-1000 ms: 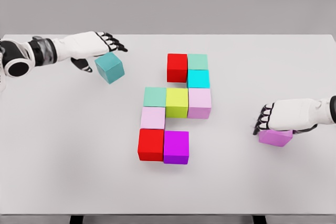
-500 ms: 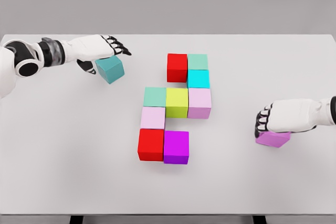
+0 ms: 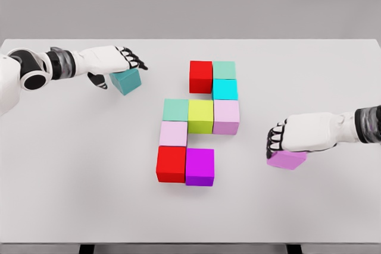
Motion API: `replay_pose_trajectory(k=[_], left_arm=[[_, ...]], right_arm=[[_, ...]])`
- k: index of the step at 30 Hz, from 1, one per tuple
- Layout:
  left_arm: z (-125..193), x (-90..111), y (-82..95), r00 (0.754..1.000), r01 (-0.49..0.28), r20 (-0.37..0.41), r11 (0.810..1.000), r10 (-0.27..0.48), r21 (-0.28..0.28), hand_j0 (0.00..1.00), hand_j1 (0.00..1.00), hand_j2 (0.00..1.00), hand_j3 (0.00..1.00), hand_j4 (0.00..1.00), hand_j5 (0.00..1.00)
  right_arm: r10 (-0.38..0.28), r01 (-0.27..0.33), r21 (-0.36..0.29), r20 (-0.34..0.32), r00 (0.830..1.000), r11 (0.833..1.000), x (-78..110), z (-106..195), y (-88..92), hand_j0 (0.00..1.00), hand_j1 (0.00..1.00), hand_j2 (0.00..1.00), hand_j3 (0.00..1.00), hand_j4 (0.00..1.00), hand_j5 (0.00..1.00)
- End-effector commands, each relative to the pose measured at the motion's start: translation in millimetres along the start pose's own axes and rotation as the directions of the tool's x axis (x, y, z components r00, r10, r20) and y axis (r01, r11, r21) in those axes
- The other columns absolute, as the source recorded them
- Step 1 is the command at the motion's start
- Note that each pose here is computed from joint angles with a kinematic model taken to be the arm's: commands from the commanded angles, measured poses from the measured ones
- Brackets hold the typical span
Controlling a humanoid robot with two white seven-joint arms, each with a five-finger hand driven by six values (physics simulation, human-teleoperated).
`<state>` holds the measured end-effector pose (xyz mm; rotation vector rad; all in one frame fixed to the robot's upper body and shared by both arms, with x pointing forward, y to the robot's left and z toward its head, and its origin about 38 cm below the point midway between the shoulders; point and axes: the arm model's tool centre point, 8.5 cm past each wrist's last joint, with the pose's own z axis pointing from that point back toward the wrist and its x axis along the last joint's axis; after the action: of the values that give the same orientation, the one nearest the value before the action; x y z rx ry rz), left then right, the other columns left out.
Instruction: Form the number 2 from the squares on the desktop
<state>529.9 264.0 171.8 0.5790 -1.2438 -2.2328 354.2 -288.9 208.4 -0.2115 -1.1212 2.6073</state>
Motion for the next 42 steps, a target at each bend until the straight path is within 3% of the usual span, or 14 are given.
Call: replay_pose_trajectory(k=[1, 8, 13, 23, 27, 37, 39, 42], left_arm=[[-0.5, -0.3, -0.5, 1.000, 0.003, -0.003, 1.000, -0.003, -0.005, 0.96, 0.96, 0.96, 0.96, 0.96, 0.96], [-14.2, 7.7, 0.9, 1.000, 0.007, 0.014, 0.999, -0.007, -0.036, 0.85, 0.85, 0.85, 0.85, 0.85, 0.85], [-15.2, 7.2, 0.9, 1.000, 0.006, 0.012, 0.999, -0.006, -0.039, 0.73, 0.73, 0.73, 0.73, 0.73, 0.73], [-14.6, 6.3, 2.9, 1.000, 0.004, 0.010, 0.999, -0.003, -0.032, 0.73, 0.73, 0.73, 0.73, 0.73, 0.73], [-12.3, 2.7, 11.8, 1.000, 0.014, 0.003, 1.000, -0.013, -0.020, 0.73, 0.73, 0.73, 0.73, 0.73, 0.73], [-20.8, 5.0, 25.0, 1.000, 0.021, 0.008, 1.000, -0.021, -0.004, 0.73, 0.73, 0.73, 0.73, 0.73, 0.73], [-22.0, 5.9, 25.1, 1.000, 0.021, 0.010, 1.000, -0.021, -0.003, 0.73, 0.73, 0.73, 0.73, 0.73, 0.73], [-23.7, 5.7, 25.4, 1.000, 0.019, 0.007, 1.000, -0.019, -0.005, 0.73, 0.73, 0.73, 0.73, 0.73, 0.73]], right_arm=[[0.000, 0.001, -0.023, 0.025, 1.000, 1.000, 2.7, -8.7, -6.8, 0.64, 0.64, 0.64, 0.64, 0.64, 0.64], [0.018, -0.012, -0.060, 0.091, 0.996, 0.998, 12.3, -33.7, -20.4, 0.63, 0.63, 0.63, 0.63, 0.63, 0.63], [0.029, -0.019, -0.079, 0.126, 0.992, 0.997, 18.0, -46.7, -28.9, 0.63, 0.63, 0.63, 0.63, 0.63, 0.63], [0.034, -0.021, -0.086, 0.144, 0.989, 0.996, 21.6, -53.7, -31.5, 0.64, 0.64, 0.64, 0.64, 0.64, 0.64], [0.032, -0.020, -0.083, 0.146, 0.989, 0.996, 22.1, -54.2, -30.6, 0.80, 0.80, 0.80, 0.80, 0.80, 0.80], [0.029, -0.017, -0.079, 0.142, 0.989, 0.997, 21.5, -52.7, -28.6, 0.86, 0.86, 0.86, 0.86, 0.86, 0.86], [0.027, -0.017, -0.077, 0.136, 0.990, 0.997, 20.2, -50.4, -28.0, 0.95, 0.95, 0.95, 0.95, 0.95, 0.95], [0.028, -0.017, -0.080, 0.133, 0.991, 0.997, 19.6, -49.4, -28.5, 0.97, 0.97, 0.97, 0.97, 0.97, 0.97]])
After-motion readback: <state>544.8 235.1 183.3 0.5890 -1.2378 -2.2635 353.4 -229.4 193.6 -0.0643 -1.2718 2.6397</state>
